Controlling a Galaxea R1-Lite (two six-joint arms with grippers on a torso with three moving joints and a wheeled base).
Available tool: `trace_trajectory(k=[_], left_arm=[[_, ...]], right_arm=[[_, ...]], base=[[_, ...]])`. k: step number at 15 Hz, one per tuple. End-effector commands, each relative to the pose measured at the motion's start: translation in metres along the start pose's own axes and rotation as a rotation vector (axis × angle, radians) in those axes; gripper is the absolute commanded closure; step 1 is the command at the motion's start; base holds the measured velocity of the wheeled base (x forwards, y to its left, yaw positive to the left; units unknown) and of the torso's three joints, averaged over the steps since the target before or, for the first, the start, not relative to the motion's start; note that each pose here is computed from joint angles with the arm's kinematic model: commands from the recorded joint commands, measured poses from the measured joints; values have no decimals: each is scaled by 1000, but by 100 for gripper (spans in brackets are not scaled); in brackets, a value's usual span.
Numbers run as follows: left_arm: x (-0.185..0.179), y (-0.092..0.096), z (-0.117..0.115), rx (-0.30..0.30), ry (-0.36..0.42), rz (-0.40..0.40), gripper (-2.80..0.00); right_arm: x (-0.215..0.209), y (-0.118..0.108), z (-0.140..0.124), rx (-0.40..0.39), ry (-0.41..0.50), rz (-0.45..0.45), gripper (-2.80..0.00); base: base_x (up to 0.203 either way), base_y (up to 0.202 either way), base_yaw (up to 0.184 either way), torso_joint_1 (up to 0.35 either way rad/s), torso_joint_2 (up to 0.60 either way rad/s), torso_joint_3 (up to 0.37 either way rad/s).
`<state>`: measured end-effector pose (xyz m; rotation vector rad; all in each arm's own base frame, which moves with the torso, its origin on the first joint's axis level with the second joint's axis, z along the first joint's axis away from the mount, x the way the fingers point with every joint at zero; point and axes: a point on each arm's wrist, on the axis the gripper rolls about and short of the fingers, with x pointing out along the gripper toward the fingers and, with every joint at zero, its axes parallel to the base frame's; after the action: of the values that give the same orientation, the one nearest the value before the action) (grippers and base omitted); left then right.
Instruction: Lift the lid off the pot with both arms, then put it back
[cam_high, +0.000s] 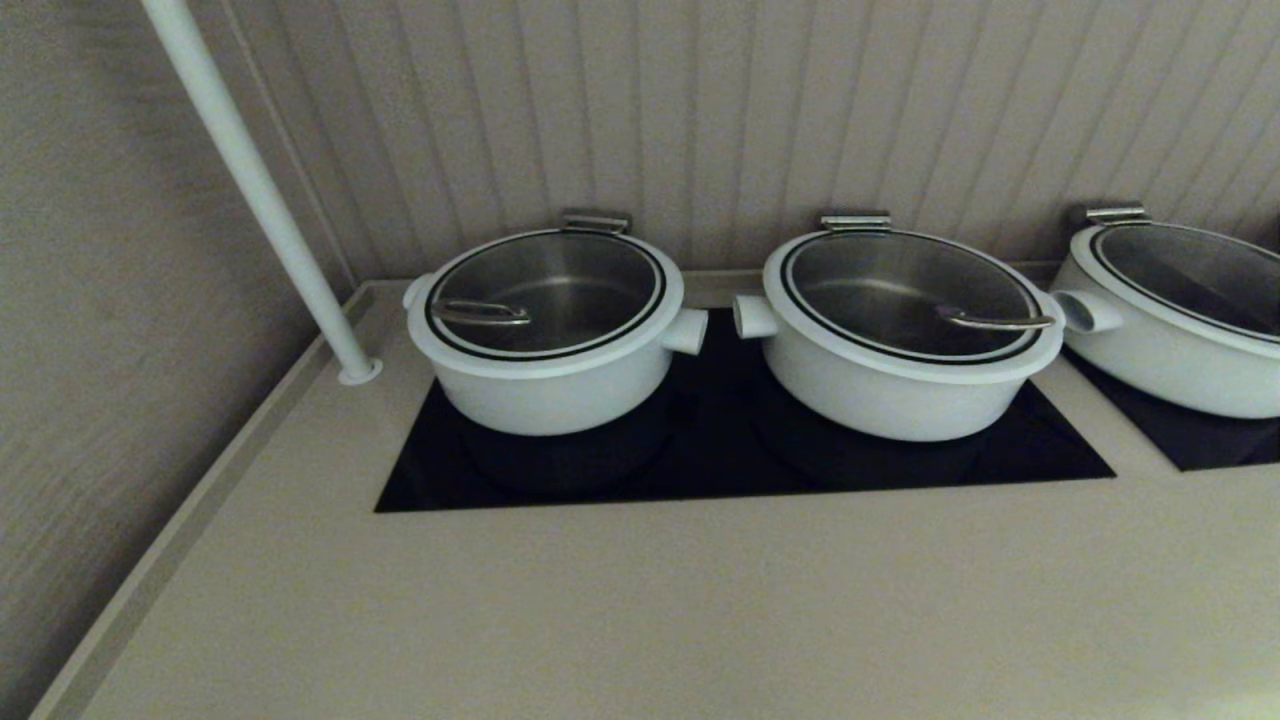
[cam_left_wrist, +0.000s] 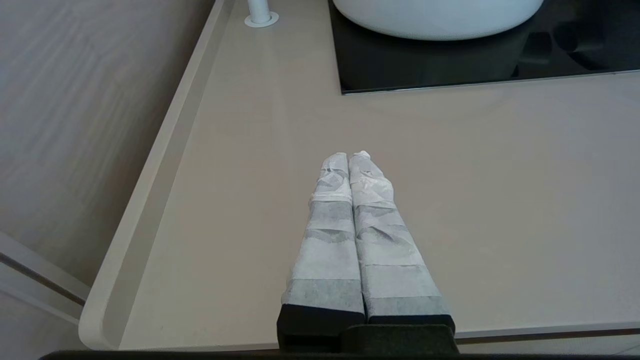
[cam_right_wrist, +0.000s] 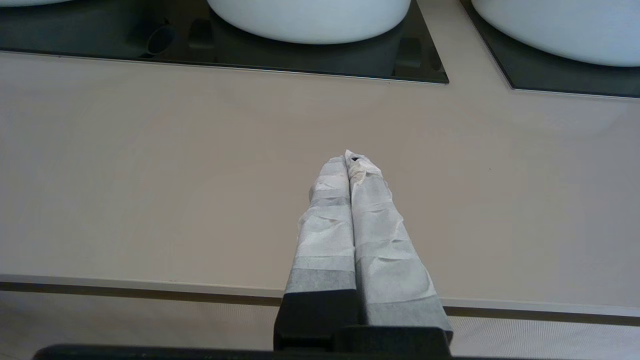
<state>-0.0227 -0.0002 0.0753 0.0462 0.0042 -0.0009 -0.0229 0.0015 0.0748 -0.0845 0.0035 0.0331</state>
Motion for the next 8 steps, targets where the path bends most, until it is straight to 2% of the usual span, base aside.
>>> trace_trajectory(k=[1,8], left_arm=[[0,0,0,1,-1,1,0],[0,0,0,0,-1,1,0]], right_arm=[[0,0,0,-1,1,1,0],[0,0,0,-1,0,1,0]], base=[[0,0,0,0,0,0],[0,0,0,0,0,0]])
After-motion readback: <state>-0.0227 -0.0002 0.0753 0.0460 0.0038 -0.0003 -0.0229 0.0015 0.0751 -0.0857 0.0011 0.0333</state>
